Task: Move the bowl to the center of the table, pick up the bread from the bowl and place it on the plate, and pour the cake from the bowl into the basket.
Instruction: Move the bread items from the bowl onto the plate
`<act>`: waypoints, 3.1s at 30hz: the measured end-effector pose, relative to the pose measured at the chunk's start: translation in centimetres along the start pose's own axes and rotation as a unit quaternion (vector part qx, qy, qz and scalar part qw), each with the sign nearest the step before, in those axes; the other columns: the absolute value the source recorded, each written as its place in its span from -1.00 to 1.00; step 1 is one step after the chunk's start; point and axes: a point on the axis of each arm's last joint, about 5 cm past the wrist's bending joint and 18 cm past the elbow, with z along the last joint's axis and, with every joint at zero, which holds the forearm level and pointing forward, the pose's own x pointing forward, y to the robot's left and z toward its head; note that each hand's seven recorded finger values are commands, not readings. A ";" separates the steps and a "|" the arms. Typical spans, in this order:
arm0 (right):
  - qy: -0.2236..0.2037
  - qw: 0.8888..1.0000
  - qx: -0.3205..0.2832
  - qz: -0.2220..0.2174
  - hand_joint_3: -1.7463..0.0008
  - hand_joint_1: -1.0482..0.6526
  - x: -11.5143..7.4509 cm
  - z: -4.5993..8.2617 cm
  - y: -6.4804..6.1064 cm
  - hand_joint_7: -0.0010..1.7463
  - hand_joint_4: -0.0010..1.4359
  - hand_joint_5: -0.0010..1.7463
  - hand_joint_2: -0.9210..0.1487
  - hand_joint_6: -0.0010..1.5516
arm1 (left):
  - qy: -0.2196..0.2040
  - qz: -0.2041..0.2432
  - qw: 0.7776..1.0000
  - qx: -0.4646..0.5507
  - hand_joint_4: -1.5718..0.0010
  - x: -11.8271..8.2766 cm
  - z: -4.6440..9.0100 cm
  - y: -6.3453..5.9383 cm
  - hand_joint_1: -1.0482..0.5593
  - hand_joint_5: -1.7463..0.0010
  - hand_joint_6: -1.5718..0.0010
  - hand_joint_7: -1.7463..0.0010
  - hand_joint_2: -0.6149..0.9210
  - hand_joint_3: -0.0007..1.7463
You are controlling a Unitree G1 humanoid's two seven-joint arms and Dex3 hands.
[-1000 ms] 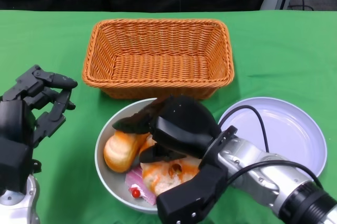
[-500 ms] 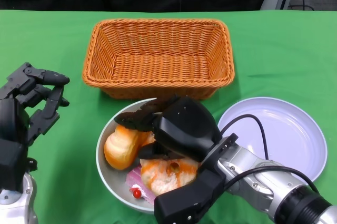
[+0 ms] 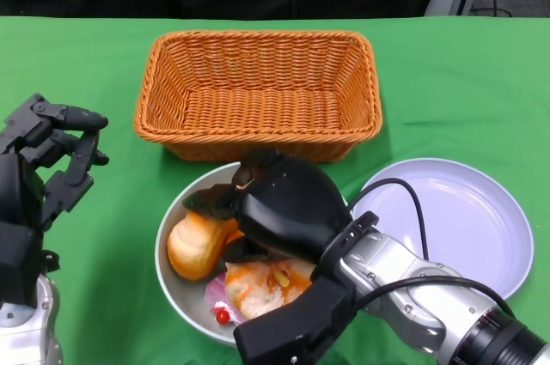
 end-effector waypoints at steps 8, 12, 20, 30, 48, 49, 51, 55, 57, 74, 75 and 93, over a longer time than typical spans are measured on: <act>-0.025 0.998 0.006 -0.052 1.00 -0.17 -0.4 -0.3 1.2 -0.94 0.25 0.15 -0.94 0.51 | 0.000 0.003 1.000 0.004 0.03 -0.1 -0.1 0.0 0.06 -0.67 0.00 -0.32 0.91 -0.47; -0.031 0.997 0.019 -0.068 1.00 -0.14 -0.5 -0.5 1.6 -0.95 0.12 0.30 -0.95 0.51 | 0.000 0.004 1.000 0.003 0.03 -0.1 -0.1 0.0 0.07 -0.68 -0.01 -0.31 0.90 -0.45; -0.029 0.992 0.073 -0.094 0.87 -0.05 -0.6 -0.6 2.1 -0.93 -0.01 0.64 -1.00 0.52 | 0.005 0.006 1.000 0.000 0.04 -0.2 -0.3 0.0 0.09 -0.67 0.00 -0.29 0.89 -0.43; -0.030 0.987 0.101 -0.119 0.94 0.01 -0.6 -0.9 1.5 0.55 -0.11 0.95 -1.00 -0.23 | 0.009 0.005 1.000 -0.010 0.05 -0.3 -0.4 0.1 0.08 -0.66 -0.01 -0.28 0.91 -0.47; -0.039 0.983 0.131 -0.123 0.99 -0.03 -1.5 -1.8 -0.9 -0.04 -0.05 0.71 -0.85 0.03 | 0.016 0.005 1.000 -0.005 0.04 -0.3 -0.7 0.2 0.07 -0.67 0.01 -0.31 0.90 -0.46; -0.036 0.982 0.135 -0.125 0.99 -0.03 -1.6 -1.8 -1.0 -0.12 -0.01 0.65 -0.86 0.06 | 0.016 0.004 1.000 -0.003 0.04 -0.3 -0.7 0.1 0.07 -0.66 0.01 -0.31 0.90 -0.46; -0.036 0.982 0.140 -0.126 1.00 -0.04 -1.8 -1.7 -1.3 -0.24 0.01 0.60 -0.87 0.13 | 0.017 0.004 1.000 0.000 0.03 -0.3 -0.7 0.2 0.06 -0.66 0.00 -0.31 0.90 -0.47; -0.029 0.979 0.156 -0.130 1.00 -0.02 -2.4 -1.7 -1.9 -0.32 0.03 0.67 -0.89 0.20 | 0.011 0.003 1.000 0.005 0.03 -0.2 -0.7 0.2 0.06 -0.66 0.00 -0.31 0.91 -0.47; -0.030 0.978 0.161 -0.133 1.00 -0.01 -2.6 -1.6 -2.2 -0.16 0.01 0.72 -0.90 0.13 | 0.011 0.004 1.000 0.006 0.03 -0.2 -0.7 0.2 0.06 -0.65 0.00 -0.32 0.91 -0.47; -0.003 0.968 0.164 -0.192 0.99 0.08 -4.9 -2.8 -4.1 0.08 0.09 0.66 -0.87 0.05 | 0.017 0.002 1.000 0.013 0.03 -0.2 -0.8 0.4 0.08 -0.65 0.00 -0.31 0.92 -0.49; -0.002 0.967 0.162 -0.196 0.99 0.08 -5.0 -2.9 -4.3 0.06 0.10 0.62 -0.88 0.06 | 0.018 0.002 1.000 0.014 0.03 -0.2 -0.8 0.4 0.08 -0.65 0.00 -0.31 0.93 -0.49; 0.058 0.954 0.166 -0.241 0.91 0.09 -9.2 -3.9 -6.5 0.06 0.06 0.75 -0.94 0.05 | 0.015 0.004 1.000 0.011 0.03 -0.1 -0.9 0.4 0.09 -0.66 -0.01 -0.30 0.94 -0.53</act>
